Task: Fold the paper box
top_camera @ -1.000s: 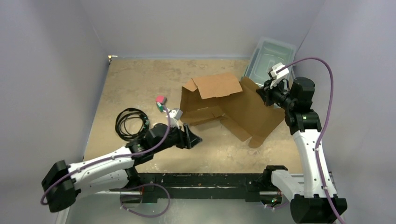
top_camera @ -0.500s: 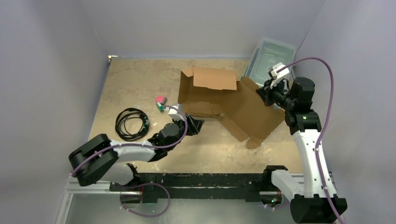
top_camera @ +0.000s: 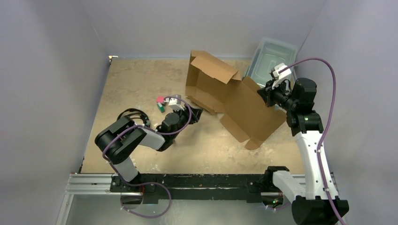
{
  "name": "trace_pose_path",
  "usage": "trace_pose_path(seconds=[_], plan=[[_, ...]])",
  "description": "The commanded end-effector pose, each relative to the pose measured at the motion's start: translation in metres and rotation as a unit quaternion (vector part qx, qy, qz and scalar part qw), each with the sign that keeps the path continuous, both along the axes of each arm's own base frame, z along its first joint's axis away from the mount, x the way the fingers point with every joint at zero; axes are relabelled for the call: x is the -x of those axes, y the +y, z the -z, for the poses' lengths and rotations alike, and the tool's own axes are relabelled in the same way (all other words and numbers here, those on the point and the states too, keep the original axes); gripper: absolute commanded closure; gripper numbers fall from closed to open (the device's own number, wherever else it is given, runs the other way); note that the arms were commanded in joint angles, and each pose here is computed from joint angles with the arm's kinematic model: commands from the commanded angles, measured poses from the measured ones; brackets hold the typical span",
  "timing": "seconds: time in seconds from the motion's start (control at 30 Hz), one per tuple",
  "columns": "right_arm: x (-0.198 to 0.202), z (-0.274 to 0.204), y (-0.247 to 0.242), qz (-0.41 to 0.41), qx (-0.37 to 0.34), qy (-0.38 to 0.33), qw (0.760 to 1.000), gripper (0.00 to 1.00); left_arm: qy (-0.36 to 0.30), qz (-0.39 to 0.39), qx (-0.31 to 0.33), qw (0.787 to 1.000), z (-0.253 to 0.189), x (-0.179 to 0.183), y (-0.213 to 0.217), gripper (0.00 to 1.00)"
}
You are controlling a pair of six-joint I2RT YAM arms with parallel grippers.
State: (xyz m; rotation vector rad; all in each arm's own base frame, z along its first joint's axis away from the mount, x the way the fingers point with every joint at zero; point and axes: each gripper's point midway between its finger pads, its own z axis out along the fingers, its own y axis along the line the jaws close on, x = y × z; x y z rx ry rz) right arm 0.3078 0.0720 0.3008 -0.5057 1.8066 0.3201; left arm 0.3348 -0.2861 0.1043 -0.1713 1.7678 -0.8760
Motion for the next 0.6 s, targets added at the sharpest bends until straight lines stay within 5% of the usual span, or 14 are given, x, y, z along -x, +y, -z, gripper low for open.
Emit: trace_pose_path(seconds=[0.0, 0.57], plan=[[0.003, -0.007, 0.003, -0.006, -0.002, -0.014, 1.0, 1.0, -0.072, 0.03, 0.054, 0.995, -0.05, -0.007, -0.015, 0.55], [0.022, -0.01, 0.004, -0.046, 0.054, -0.045, 0.996, 1.0, -0.114, 0.075, 0.073, 0.988, -0.068, -0.05, -0.052, 0.6]])
